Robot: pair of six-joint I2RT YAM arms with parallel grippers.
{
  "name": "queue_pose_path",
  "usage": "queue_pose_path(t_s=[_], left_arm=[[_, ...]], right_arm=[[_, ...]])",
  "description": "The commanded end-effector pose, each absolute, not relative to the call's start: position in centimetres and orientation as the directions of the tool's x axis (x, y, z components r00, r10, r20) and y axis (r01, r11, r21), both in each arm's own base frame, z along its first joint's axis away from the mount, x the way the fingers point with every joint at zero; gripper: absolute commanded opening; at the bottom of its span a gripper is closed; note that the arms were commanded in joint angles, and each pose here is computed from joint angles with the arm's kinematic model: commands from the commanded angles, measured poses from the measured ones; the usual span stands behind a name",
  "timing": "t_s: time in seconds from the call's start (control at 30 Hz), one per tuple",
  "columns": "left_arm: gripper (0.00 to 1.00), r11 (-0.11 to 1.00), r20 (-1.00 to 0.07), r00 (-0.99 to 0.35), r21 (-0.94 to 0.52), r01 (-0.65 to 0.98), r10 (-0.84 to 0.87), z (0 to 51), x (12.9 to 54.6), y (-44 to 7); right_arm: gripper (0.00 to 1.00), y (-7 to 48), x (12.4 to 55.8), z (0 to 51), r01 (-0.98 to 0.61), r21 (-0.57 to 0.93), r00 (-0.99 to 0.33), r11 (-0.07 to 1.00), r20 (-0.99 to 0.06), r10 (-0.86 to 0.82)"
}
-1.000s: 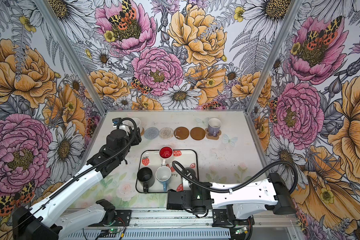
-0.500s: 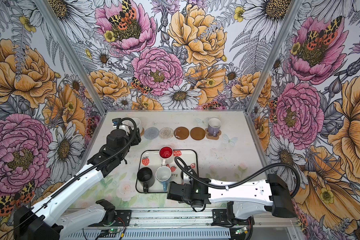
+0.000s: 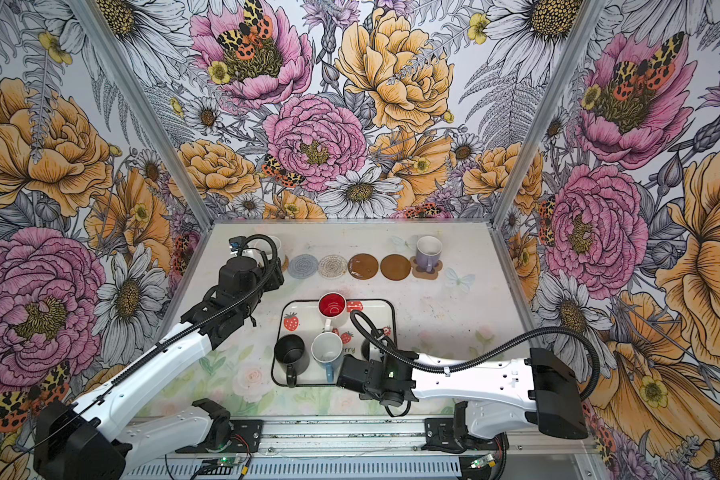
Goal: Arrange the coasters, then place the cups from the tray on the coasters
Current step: 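Lower the open right gripper into the grey mug on the tray, then open the right gripper inside the grey mug to grip its rim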
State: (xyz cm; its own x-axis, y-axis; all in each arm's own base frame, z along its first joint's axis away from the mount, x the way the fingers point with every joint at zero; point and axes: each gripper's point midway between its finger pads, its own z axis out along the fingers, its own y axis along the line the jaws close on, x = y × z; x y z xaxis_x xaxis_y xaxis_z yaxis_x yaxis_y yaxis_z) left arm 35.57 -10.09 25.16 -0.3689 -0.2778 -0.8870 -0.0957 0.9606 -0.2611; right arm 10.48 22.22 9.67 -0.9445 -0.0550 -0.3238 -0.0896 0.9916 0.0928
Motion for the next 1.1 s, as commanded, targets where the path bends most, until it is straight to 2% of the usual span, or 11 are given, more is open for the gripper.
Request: queue_pose_path(t_s=[0.0,0.67,0.9,1.07], left_arm=[[0.70,0.953,-0.884,-0.356,-0.292,-0.084,-0.302,25.4,35.9,-10.3],[0.68,0.953,-0.879,-0.371,-0.288,-0.090,-0.300,24.8,36.5,-10.3],[0.68,0.954,-0.878,-0.373,-0.287,-0.092,-0.300,24.7,36.5,-10.2],[0.68,0.954,-0.878,-0.375,-0.286,-0.091,-0.299,24.6,36.5,-10.3]], right_arm=[[0.39,22.1,10.8,9.4,-0.102,0.084,-0.944,0.991,-0.324,-0.070],[0.27,22.3,12.5,8.4,-0.134,0.015,-0.950,0.991,-0.288,-0.124],[0.15,22.4,12.9,8.2,-0.142,0.004,-0.950,0.990,-0.280,-0.135],[0.01,22.4,12.9,8.0,-0.148,-0.001,-0.952,0.989,-0.271,-0.143]])
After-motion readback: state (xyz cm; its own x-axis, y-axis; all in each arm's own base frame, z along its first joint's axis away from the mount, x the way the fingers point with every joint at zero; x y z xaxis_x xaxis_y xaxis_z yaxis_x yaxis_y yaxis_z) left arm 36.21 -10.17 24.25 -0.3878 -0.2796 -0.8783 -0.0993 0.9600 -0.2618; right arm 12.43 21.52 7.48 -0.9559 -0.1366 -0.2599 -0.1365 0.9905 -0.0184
